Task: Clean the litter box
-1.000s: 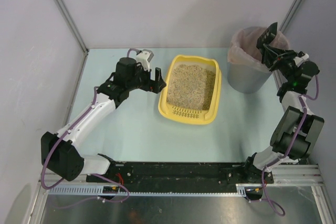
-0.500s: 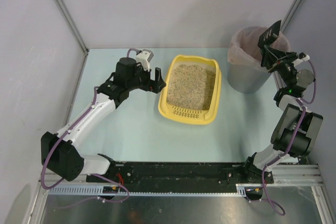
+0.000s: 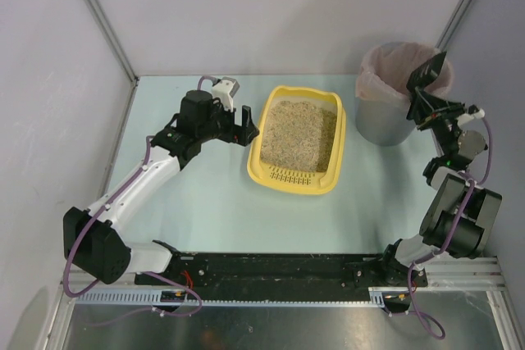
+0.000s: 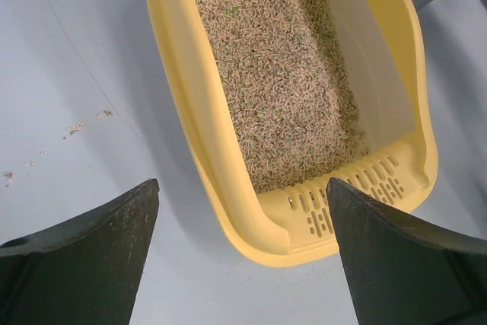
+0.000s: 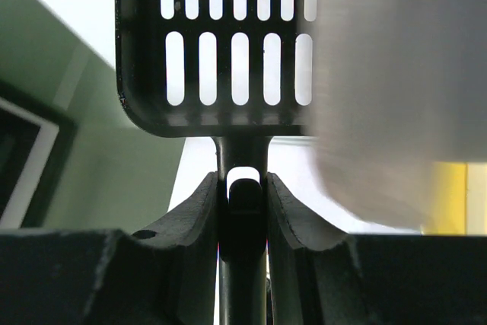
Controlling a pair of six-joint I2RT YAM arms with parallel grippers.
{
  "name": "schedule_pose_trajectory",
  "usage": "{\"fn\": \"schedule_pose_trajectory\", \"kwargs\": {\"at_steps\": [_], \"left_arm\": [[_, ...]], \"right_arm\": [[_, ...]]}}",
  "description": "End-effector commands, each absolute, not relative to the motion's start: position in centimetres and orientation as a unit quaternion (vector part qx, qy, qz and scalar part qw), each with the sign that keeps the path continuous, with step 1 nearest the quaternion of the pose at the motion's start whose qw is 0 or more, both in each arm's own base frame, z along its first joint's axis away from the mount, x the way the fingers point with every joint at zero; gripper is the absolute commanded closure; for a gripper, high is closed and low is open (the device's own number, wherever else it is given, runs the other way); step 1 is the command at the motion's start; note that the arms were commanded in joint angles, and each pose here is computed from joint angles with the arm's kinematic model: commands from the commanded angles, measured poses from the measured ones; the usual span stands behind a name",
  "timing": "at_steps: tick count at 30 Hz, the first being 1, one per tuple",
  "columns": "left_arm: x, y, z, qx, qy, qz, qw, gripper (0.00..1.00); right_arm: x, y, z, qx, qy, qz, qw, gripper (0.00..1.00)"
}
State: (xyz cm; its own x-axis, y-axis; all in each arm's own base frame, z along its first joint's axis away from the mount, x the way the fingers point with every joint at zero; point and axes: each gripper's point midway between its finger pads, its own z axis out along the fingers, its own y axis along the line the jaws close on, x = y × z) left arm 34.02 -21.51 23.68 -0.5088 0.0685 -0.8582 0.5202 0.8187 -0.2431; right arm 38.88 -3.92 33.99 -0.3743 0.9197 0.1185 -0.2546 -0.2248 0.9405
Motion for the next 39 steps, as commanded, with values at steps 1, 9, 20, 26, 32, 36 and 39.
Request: {"fn": "schedule_pose_trajectory", "kwargs": {"at_steps": [1, 9, 20, 26, 32, 36, 39], "left_arm": [[34.2, -21.2, 25.2, 0.173, 0.820, -0.245, 0.487, 0.05], [34.2, -21.3, 25.1, 0.175, 0.820, -0.246, 0.486, 0.05], [34.0, -21.2, 26.4, 0.183, 0.806, -0.248, 0.506, 0.05], [33.9, -21.2, 27.0, 0.183, 0.797, -0.254, 0.517, 0.06], [33.4, -21.1, 29.1, 0.194, 0.771, -0.259, 0.549, 0.05], [32.9, -21.0, 30.7, 0.195, 0.754, -0.267, 0.568, 0.05], [32.3, -21.1, 31.3, 0.206, 0.743, -0.273, 0.575, 0.05]], "right_arm": [[38.2, -6.0, 33.2, 0.492, 0.345, 0.751, 0.275, 1.00], [37.9, -5.9, 34.5, 0.458, 0.351, 0.765, 0.287, 1.00], [37.5, -3.2, 41.5, 0.328, 0.500, 0.643, 0.479, 1.00], [37.3, -0.2, 42.0, 0.286, 0.607, 0.483, 0.563, 1.00], [36.9, 4.3, 40.9, 0.203, 0.696, 0.296, 0.622, 1.00], [36.7, 7.3, 38.9, 0.152, 0.737, 0.228, 0.618, 1.00], [36.5, 9.4, 37.0, 0.111, 0.771, 0.181, 0.600, 1.00]]}}
